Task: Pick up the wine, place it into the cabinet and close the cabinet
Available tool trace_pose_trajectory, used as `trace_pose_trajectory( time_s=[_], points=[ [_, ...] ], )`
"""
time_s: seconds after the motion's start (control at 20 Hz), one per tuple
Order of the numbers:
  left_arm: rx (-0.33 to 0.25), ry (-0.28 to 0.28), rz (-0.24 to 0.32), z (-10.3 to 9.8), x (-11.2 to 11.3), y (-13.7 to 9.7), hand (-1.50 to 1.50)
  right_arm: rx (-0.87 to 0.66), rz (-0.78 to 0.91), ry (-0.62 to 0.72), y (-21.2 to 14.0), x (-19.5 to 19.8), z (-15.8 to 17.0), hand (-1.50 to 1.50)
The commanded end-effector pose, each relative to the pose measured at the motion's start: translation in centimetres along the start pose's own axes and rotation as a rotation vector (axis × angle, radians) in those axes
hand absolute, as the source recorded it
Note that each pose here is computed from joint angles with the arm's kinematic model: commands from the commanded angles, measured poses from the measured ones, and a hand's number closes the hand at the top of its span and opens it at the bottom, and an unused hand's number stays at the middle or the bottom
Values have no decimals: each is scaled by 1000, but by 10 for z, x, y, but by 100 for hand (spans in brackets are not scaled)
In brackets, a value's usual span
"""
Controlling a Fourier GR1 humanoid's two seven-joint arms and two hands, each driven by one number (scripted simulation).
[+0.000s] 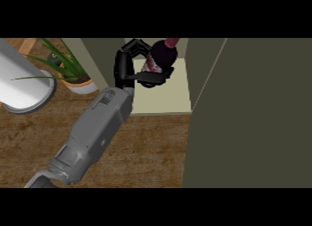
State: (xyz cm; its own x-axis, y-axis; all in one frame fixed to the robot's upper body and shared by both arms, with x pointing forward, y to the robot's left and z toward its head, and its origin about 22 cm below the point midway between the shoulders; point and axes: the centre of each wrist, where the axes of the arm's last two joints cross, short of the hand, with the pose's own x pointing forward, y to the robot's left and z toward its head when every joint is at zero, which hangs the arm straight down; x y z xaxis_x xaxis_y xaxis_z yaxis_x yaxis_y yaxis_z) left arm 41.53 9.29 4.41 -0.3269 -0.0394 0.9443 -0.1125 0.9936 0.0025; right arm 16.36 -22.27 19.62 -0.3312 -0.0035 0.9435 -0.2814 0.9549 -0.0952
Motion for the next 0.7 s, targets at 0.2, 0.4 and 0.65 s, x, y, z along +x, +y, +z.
trace_pose_trajectory(
  time_s=[0.2,0.4,0.65],
  points=[
    [46,-38,-41,-15,-1,-1,150,39,-23,-53,4,17,2,-150],
    [74,-3,-21,-27,5,9,150,46,-52,-57,8,12,13,-150],
    [119,61,78,-17,-6,3,150,63,-40,-41,-1,12,14,-150]
  ],
)
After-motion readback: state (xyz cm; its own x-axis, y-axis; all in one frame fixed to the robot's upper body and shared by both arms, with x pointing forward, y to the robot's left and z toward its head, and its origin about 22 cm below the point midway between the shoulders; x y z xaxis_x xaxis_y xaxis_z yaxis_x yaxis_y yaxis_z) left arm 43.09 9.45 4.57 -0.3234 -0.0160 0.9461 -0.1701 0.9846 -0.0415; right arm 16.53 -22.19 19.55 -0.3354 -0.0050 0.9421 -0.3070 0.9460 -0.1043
